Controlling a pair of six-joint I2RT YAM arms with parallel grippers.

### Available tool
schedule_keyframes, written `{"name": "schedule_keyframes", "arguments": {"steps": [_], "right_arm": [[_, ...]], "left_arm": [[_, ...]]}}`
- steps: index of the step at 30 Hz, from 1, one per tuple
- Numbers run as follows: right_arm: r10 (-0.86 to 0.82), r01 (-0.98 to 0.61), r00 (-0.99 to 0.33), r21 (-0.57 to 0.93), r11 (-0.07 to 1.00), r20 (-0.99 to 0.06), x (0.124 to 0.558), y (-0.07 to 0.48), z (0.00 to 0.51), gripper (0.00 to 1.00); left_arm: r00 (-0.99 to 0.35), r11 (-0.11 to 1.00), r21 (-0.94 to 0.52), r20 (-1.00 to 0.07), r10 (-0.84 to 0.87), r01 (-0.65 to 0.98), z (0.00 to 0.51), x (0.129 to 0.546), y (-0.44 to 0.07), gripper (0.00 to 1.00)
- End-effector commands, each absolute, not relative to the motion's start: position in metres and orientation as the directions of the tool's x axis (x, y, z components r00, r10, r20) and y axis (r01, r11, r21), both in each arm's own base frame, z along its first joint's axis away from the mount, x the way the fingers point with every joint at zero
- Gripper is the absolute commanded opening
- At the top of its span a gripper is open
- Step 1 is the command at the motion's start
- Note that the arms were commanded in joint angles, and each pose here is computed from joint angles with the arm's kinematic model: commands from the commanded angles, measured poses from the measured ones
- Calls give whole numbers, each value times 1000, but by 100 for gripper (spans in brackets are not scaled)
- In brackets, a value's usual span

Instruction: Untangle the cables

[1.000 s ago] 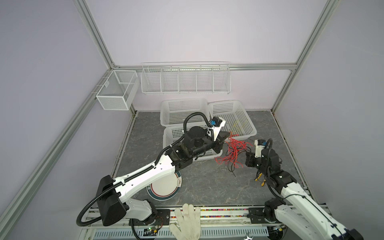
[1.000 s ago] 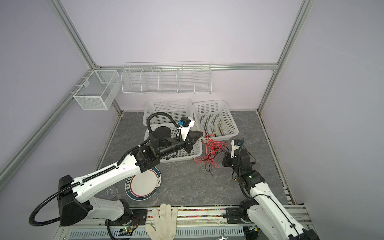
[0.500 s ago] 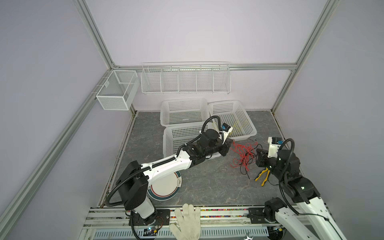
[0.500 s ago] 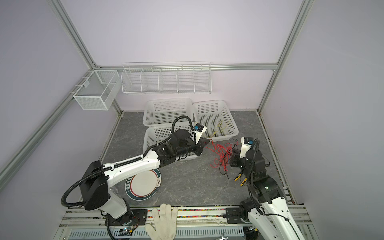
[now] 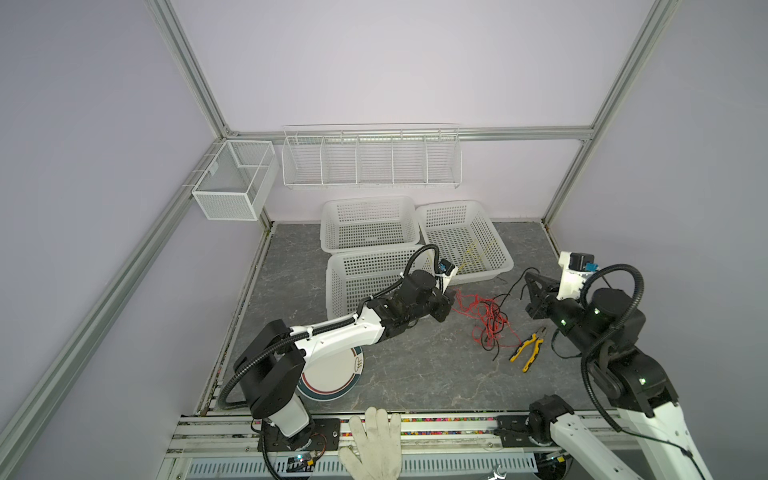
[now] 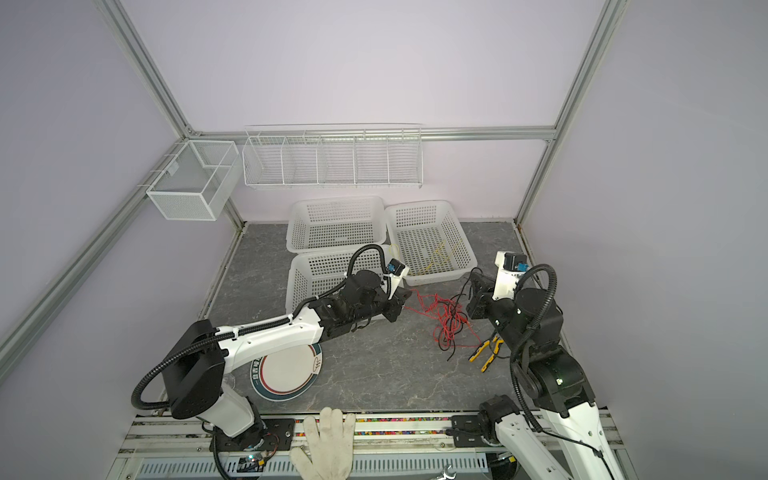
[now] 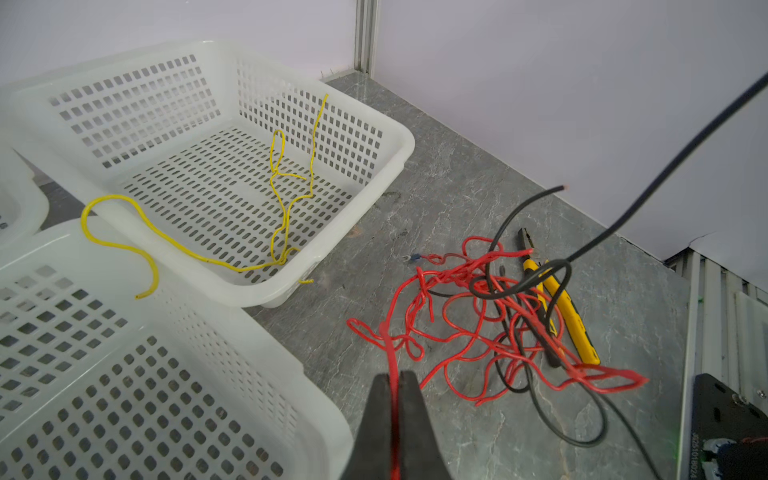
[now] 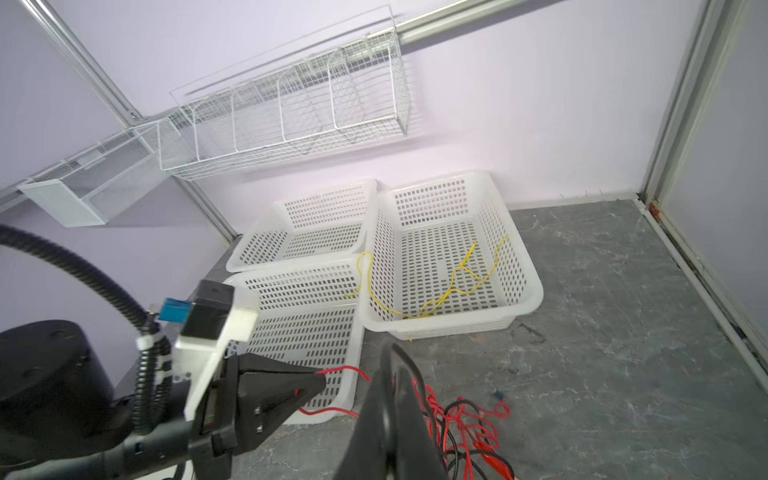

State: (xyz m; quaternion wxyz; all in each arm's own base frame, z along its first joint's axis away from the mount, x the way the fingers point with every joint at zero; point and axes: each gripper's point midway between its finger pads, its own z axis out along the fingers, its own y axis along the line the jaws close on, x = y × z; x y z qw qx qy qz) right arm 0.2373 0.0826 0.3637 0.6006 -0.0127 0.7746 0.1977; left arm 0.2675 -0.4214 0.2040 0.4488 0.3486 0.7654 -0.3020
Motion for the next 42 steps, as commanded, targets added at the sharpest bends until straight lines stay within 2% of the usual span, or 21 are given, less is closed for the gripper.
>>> {"name": "schedule_keyframes", "arguments": {"steps": [1,7,9,14,17,19,22,28,35,39,42], "right_arm": [[211,-381,-181,266,885,-961,230,97,403,6],[185,-469,-151,235,852,-971,227,111,419,7],[177,-492,-168,238,837,-970,229,118,415,6],[172,-519,-183,244,820,-968,234,126,408,6],[169,-514,-188,243,822,-968,237,126,405,6],[168,-516,-195,247,820,-966,239,128,402,6],[170,-533,-206,256,807,-964,240,133,400,6],[171,-575,-212,265,774,-962,239,141,403,6],[186,-614,-203,273,740,-961,238,149,410,6],[200,-638,-193,278,718,-961,234,152,416,6],[210,-643,-183,278,713,-960,232,152,420,6]], "left_arm": [[-345,589,-145,-907,241,795,206,273,-420,0],[-315,559,-155,-928,201,814,222,269,-422,0],[-297,543,-158,-938,179,825,234,266,-423,13],[-244,485,-153,-961,130,861,266,255,-423,58],[-220,448,-150,-969,108,881,279,247,-422,70],[-208,421,-148,-973,100,895,284,242,-423,74],[-195,387,-149,-977,83,910,289,238,-427,77],[-175,360,-143,-983,59,922,288,239,-438,77],[-146,277,-124,-988,59,953,281,228,-459,76],[-155,253,-138,-987,47,958,280,230,-471,73],[-157,235,-146,-987,29,961,281,232,-479,66]]}}
